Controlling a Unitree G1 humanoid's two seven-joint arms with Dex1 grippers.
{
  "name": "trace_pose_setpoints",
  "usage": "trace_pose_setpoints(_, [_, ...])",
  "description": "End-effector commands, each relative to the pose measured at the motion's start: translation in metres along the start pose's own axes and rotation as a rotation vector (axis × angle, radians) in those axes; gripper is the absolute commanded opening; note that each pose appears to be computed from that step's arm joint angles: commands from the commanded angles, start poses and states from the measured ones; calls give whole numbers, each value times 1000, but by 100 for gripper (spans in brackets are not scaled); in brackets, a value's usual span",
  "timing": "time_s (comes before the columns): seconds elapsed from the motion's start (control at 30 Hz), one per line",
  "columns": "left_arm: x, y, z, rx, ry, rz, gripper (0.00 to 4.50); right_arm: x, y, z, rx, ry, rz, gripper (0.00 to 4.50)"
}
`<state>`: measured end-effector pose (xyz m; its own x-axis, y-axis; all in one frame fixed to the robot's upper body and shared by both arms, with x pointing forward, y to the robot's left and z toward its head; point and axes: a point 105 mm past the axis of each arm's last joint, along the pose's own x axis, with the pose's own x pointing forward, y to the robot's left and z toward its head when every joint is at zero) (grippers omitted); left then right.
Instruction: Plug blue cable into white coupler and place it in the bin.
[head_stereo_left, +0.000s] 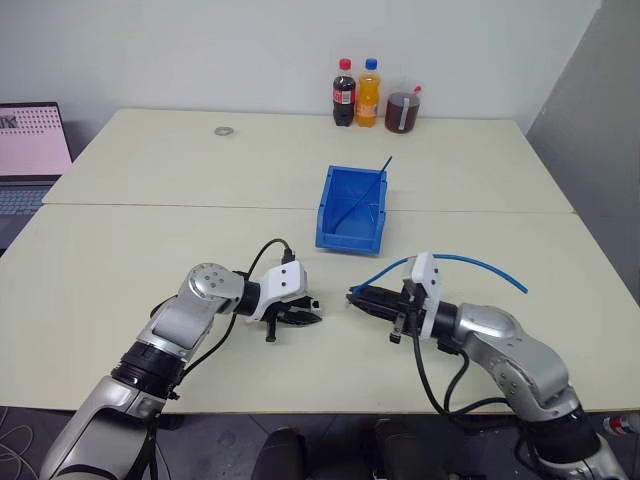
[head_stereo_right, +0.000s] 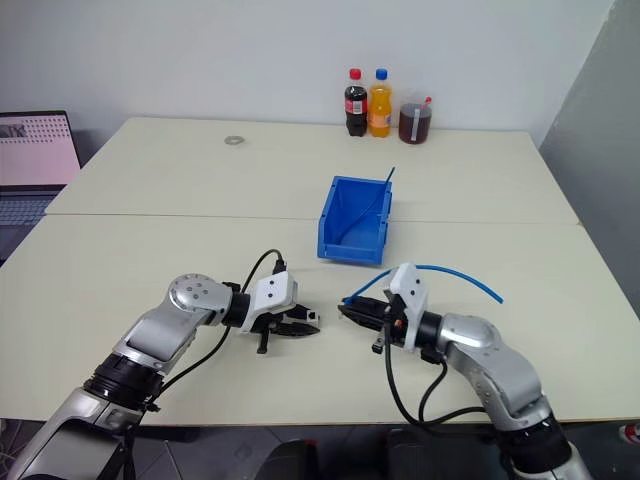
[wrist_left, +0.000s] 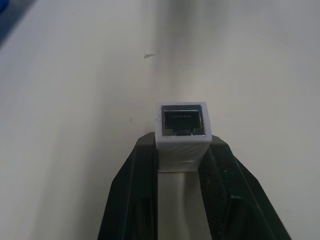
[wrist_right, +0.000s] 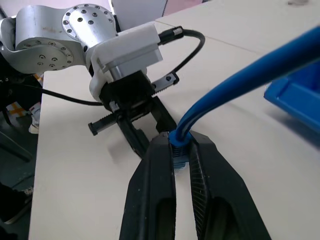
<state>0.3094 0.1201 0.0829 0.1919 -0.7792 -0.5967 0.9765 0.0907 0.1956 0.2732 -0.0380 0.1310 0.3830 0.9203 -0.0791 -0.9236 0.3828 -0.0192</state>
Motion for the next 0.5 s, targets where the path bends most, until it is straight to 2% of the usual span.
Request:
trace_pose_setpoints(0.03, [4, -3, -5, 16, 25, -27, 78, 14, 3, 7, -102, -12, 63, 11])
trace_pose_setpoints(0.3, [4, -5, -9, 14, 32, -44, 78, 45, 6, 0, -167, -9, 149, 11])
trace_pose_setpoints(0.5, [2, -7, -10, 8, 35, -52, 78, 51, 2, -10, -204, 7, 145, 11])
